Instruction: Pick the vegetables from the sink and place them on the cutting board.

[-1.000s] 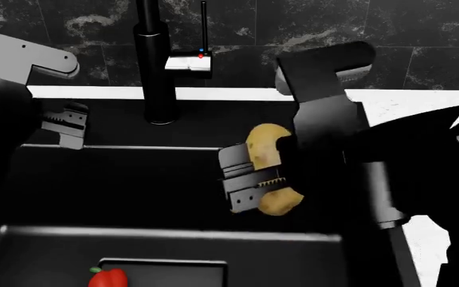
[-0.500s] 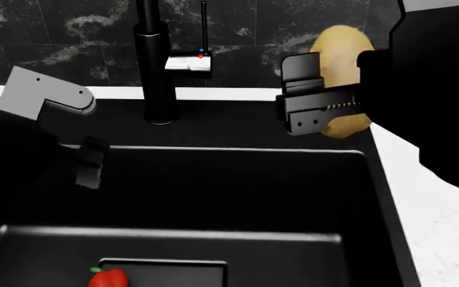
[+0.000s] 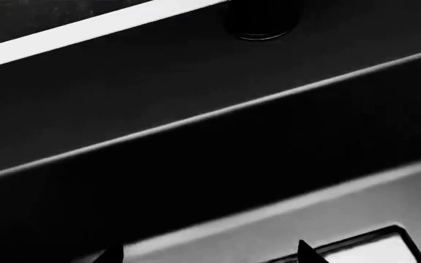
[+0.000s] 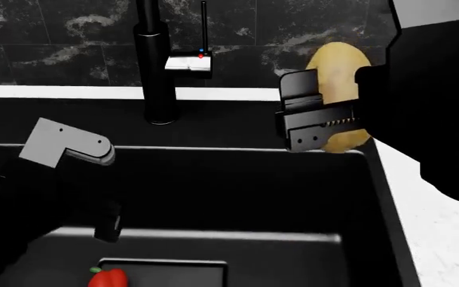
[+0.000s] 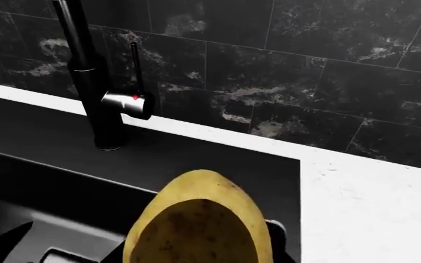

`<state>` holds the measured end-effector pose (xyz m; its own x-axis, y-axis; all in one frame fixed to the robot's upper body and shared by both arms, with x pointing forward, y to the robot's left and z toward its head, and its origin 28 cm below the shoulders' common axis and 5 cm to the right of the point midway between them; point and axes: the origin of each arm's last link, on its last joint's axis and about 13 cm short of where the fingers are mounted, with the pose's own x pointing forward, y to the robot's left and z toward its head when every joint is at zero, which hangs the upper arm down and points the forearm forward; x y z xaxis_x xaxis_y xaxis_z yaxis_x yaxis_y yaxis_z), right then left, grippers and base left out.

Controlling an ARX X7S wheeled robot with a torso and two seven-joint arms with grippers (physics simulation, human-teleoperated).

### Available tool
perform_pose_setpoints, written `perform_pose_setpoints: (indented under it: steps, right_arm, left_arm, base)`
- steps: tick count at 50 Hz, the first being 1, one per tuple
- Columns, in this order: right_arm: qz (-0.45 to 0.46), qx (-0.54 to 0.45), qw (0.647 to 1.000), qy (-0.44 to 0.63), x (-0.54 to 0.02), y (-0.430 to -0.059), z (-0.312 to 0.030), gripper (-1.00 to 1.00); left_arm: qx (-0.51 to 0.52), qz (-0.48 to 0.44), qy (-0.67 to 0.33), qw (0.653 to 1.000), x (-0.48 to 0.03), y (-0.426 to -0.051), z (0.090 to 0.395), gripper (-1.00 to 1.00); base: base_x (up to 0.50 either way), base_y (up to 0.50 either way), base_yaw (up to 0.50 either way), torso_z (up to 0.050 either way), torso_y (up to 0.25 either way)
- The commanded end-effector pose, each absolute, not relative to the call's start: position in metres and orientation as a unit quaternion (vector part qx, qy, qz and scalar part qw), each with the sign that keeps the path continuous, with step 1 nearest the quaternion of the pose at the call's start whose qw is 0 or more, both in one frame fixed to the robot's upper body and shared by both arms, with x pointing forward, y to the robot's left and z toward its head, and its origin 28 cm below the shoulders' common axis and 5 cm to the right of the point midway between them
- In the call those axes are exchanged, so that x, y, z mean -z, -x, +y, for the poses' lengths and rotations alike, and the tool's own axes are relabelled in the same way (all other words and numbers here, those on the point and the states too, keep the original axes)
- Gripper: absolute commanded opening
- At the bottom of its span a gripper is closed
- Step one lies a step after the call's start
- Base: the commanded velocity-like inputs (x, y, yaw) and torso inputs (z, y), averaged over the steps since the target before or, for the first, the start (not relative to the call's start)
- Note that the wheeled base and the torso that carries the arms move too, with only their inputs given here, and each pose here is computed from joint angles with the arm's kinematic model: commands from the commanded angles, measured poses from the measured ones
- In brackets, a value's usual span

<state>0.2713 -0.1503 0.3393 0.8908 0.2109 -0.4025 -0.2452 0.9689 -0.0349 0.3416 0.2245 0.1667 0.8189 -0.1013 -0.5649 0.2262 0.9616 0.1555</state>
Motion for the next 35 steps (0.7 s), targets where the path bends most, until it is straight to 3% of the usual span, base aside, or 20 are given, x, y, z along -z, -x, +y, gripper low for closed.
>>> perform_pose_setpoints:
  steps: [1,35]
  right_arm:
    - [0.201,-0.132,0.970,0.044,-0.337,-0.273,-0.148,-1.00]
    - [0.228,-0.131,0.964,0.041,-0.319,-0.273,-0.150,-1.00]
  left_arm:
    - [0.122,0.314,-0.070,0.939,-0.149,-0.337,0.217,1.00]
    - [0.123,0.395,-0.037,0.910,-0.093,-0.325,0.208,1.00]
  base:
    - [0.00,0.00,0.00,0.000,0.000]
    - [0.00,0.00,0.00,0.000,0.000]
